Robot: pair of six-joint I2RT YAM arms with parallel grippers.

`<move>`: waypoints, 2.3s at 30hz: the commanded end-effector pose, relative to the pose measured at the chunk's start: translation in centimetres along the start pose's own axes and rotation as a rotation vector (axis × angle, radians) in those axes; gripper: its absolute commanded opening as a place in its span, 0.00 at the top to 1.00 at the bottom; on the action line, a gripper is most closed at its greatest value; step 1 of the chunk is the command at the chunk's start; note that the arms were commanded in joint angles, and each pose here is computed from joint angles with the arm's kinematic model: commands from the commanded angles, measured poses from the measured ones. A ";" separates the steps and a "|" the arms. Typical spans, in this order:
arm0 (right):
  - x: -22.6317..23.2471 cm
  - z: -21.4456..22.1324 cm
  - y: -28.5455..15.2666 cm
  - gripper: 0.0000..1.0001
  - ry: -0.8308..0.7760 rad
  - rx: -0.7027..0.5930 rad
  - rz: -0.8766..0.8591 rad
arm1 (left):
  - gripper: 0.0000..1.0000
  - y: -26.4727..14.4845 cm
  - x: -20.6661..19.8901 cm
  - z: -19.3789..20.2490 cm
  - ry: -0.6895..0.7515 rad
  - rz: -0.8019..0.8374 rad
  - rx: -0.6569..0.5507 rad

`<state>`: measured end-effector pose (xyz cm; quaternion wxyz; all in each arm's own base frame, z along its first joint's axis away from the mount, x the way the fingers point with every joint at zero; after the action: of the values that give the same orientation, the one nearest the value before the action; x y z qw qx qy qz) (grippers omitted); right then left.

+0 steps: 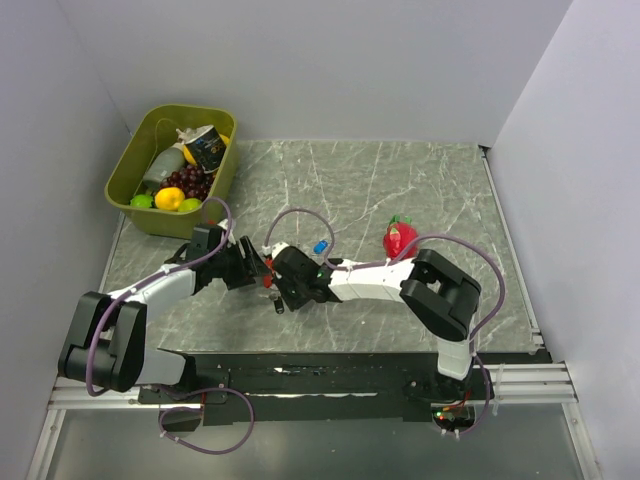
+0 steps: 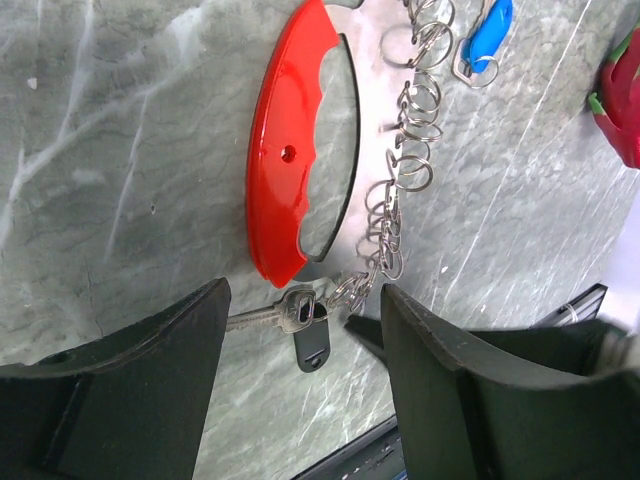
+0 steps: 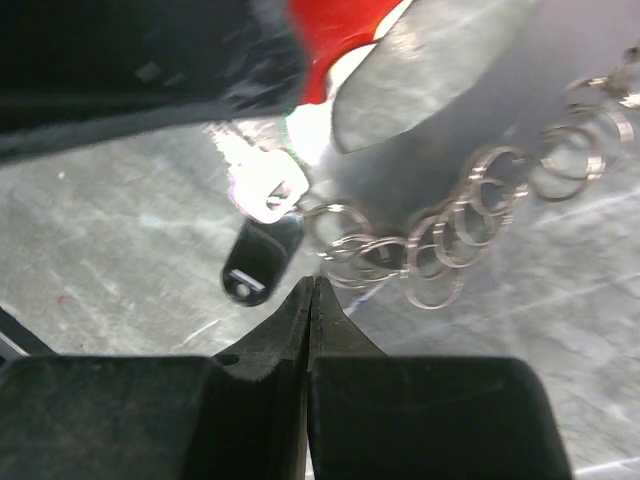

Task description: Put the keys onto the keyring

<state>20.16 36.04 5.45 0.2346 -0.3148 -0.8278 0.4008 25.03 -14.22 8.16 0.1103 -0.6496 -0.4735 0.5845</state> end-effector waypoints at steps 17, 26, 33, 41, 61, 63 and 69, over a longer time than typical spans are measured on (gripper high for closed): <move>-2.9 -2.0 -1.8 1.00 -0.018 -0.143 0.331 | 0.31 0.1 -0.3 -0.5 0.014 0.018 -0.020; -4.4 -4.2 -3.3 1.00 0.048 -0.210 0.345 | 0.32 0.0 -0.6 -0.3 0.049 0.050 -0.009; -1.1 -5.0 -4.4 1.00 -0.016 -0.268 0.093 | 0.37 -0.3 -1.4 -0.5 0.069 0.093 -0.029; -0.2 -5.6 -3.2 1.00 -0.018 -0.243 0.067 | 0.66 1.9 -3.7 -1.7 0.129 0.041 -0.074; -0.5 -3.6 0.8 1.00 -0.005 -0.093 0.116 | 0.99 8.7 2.1 -0.3 0.046 -0.238 0.025; -0.5 -3.3 0.8 1.00 -0.007 -0.087 0.117 | 0.99 8.7 2.1 -0.2 0.047 -0.237 0.027; 0.0 -3.5 0.1 1.00 -0.012 -0.134 0.084 | 0.99 8.8 2.4 0.3 0.047 -0.237 0.050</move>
<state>22.65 37.28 6.03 0.1955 -0.3653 -0.8270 0.3800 32.00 -19.14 4.84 0.1276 -0.6599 -0.5044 0.5420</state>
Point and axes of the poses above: each gripper's point midway between its finger pads, its own y axis out along the fingers, its own x axis along the line the jaws close on, z = x × y, the point moved 4 cm from there along -y, back along the fingers, and after that the axes turned 3 degrees about -y, right-handed, at the moved point
